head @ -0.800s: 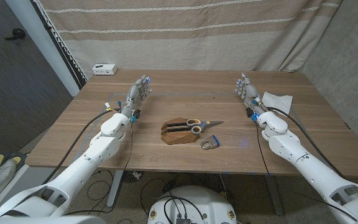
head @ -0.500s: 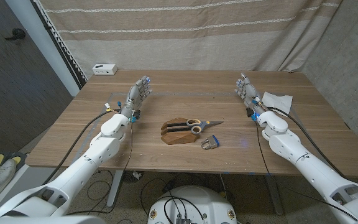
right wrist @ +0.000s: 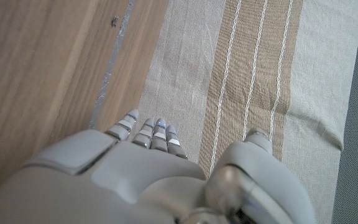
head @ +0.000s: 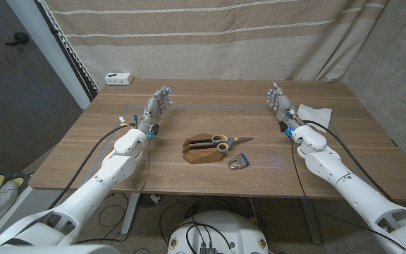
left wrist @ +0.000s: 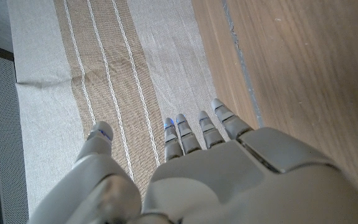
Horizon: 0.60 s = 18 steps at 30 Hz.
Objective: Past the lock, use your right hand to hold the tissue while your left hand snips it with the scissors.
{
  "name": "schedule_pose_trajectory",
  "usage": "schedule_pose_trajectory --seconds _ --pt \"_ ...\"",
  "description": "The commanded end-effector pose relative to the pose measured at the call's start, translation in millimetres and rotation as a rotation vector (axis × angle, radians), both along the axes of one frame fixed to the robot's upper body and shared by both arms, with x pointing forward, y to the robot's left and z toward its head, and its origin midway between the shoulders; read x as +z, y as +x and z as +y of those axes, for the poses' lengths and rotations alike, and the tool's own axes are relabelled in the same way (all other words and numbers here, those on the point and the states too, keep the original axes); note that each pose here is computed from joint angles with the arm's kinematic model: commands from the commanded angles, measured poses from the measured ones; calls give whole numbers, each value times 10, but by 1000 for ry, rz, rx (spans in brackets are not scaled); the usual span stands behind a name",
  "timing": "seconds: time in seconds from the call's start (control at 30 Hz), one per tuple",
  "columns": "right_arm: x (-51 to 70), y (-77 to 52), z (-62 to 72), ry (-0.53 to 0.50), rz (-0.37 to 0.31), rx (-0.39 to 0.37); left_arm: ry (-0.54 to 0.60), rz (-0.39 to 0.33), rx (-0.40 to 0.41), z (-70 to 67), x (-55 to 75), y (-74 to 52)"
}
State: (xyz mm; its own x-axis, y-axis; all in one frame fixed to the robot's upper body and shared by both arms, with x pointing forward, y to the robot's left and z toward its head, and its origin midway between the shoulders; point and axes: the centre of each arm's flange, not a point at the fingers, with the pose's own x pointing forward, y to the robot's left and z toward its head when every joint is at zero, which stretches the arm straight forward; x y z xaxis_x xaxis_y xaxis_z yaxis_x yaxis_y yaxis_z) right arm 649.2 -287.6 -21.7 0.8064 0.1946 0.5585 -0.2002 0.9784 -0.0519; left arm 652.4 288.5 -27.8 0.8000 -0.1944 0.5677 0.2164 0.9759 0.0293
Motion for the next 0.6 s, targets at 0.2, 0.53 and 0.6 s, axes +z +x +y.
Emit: schedule_pose_trajectory --seconds 0.2,0.53,0.6 --pt "56 -96 73 -70 -21 -46 26 -2 -6 27 -25 22" --pt "120 -161 101 -137 -30 -78 18 -28 -28 23 11 15" --pt "140 -182 118 -169 -18 -114 21 -29 -26 19 24 9"
